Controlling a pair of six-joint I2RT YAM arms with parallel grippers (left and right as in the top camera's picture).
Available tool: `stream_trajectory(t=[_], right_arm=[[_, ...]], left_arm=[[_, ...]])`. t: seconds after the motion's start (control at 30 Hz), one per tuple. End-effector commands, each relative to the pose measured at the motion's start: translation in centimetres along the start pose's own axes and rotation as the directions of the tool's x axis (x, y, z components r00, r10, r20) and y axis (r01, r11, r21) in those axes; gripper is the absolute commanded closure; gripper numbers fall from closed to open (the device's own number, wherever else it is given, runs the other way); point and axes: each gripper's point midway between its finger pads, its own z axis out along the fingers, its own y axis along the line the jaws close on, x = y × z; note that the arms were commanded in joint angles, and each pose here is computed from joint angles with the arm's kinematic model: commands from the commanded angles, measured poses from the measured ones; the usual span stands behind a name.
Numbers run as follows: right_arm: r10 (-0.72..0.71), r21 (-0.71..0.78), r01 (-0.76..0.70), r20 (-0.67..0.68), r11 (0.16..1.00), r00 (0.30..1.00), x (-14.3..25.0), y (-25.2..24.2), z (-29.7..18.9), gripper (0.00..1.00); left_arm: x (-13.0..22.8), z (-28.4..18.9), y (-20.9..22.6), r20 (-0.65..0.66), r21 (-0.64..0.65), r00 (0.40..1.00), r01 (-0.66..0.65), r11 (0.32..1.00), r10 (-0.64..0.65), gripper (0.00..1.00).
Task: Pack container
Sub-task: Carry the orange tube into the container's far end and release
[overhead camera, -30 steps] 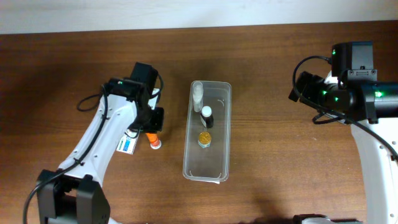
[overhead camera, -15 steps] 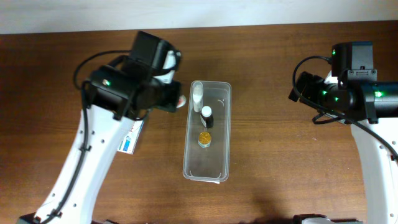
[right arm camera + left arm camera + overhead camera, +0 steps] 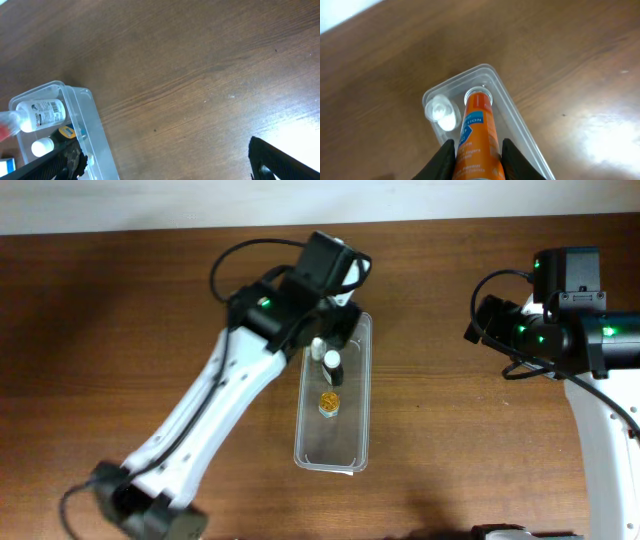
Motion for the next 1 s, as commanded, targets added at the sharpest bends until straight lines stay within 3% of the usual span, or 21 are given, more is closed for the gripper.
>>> stream_trajectory(t=[0.0,0.4,0.97], right_arm=[[0.007,0.004,-0.007,0.011,1.000,1.000,-0.4,-0.2,-0.2,0.02],[0.007,0.004,-0.007,0.011,1.000,1.000,-0.4,-0.2,-0.2,0.02],[0.007,0.004,-0.007,0.011,1.000,1.000,-0.4,-0.2,-0.2,0.02]], left_arm=[[0.2,2.8,-0.2,-0.033,-0.006,0.998,-0.048,0.999,0.048,0.89],[2.4,9.7,-0.7,-0.144,0.013,0.984,-0.105,0.994,0.106,0.89],[3.8,13.3,-0.8,-0.195,0.016,0.975,-0.107,0.994,0.108,0.87]])
